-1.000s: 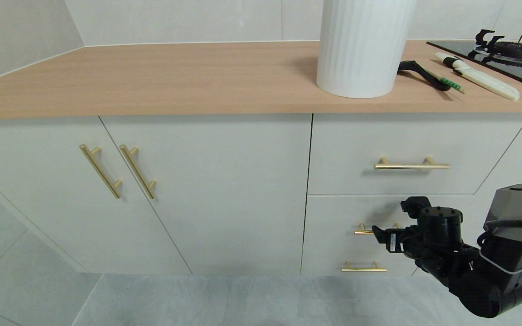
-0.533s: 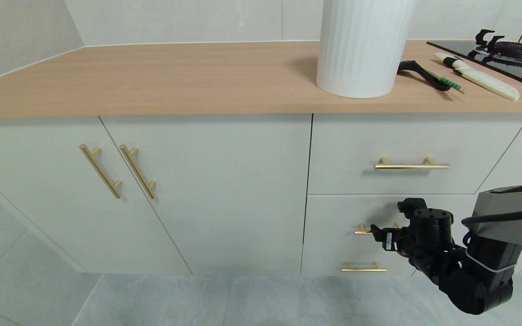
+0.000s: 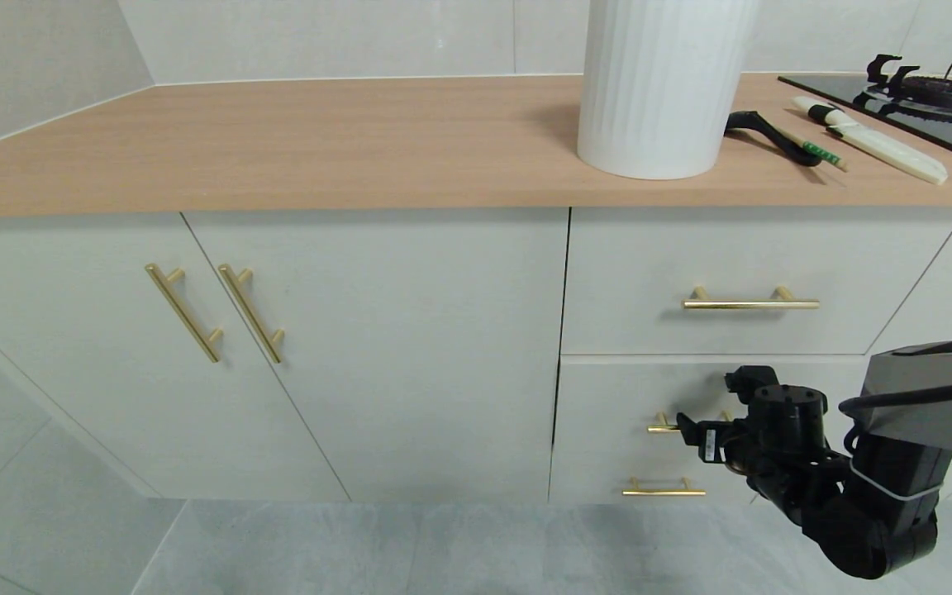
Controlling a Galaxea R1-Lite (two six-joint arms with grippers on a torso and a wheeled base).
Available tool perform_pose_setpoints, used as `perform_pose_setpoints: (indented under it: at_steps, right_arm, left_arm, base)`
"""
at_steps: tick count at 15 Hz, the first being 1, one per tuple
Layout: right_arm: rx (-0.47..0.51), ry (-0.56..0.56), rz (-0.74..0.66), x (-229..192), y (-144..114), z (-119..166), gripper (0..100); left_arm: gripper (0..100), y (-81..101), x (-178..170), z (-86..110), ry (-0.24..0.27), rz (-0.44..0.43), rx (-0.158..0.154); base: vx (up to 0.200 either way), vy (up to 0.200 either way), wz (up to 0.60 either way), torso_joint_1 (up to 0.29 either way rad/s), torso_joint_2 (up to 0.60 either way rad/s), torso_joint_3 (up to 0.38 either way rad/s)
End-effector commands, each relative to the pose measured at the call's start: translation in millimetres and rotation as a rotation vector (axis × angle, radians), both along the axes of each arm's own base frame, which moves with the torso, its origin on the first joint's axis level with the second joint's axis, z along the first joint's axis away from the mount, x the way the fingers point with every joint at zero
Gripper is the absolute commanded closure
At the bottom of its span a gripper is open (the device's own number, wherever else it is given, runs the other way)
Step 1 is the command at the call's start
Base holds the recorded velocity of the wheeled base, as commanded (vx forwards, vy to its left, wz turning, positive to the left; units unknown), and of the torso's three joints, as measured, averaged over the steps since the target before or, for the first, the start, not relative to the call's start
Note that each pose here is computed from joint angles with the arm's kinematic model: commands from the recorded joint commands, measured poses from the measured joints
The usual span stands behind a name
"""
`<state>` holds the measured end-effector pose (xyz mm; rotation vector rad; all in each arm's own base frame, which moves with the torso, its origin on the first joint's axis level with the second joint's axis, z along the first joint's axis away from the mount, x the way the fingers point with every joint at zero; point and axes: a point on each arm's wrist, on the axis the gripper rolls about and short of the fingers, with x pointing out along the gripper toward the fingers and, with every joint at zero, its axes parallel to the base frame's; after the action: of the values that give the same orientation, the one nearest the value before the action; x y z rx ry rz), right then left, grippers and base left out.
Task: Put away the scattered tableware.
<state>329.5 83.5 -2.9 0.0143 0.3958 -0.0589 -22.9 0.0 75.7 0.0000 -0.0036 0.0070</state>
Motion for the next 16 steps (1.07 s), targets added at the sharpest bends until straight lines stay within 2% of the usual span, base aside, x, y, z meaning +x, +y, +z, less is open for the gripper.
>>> perform_pose_setpoints:
  at_steps: [1,4,6,10,13,16]
  right_arm:
    - [-0.005,0.009,0.002,-1.4,-0.2,-1.3,0]
    - [-0.011,0.019,0.01,-8.5,-1.5,3.1,0]
    - [-0.05,0.049,0.058,-27.0,-5.9,20.4,0]
    - [-0.043,0.162,0.178,-70.7,-11.7,78.3,0]
    - [-0.02,0.114,0.257,-109.0,-13.0,144.0,0]
    - [-0.005,0.034,0.297,-132.4,-11.9,177.0,0]
  left_arm:
    - [0,0.0,0.1,0.1,0.001,0.001,0.0]
    - [0,0.0,0.1,0.1,0.001,0.001,0.0]
    - [0,0.0,0.1,0.1,0.001,0.001,0.0]
    - [0,0.0,0.1,0.1,0.001,0.001,0.0]
    - [0,0.0,0.1,0.1,0.001,0.001,0.0]
    - [0,0.0,0.1,0.1,0.001,0.001,0.0]
  base:
    - [0.0,0.0,0.0,0.0,0.0,0.0]
    - [0.0,0.0,0.0,0.0,0.0,0.0]
    - [0.0,0.0,0.0,0.0,0.0,0.0]
    - [0.0,0.0,0.0,0.0,0.0,0.0]
    - [0.0,0.0,0.0,0.0,0.0,0.0]
    - [0.0,0.0,0.0,0.0,0.0,0.0]
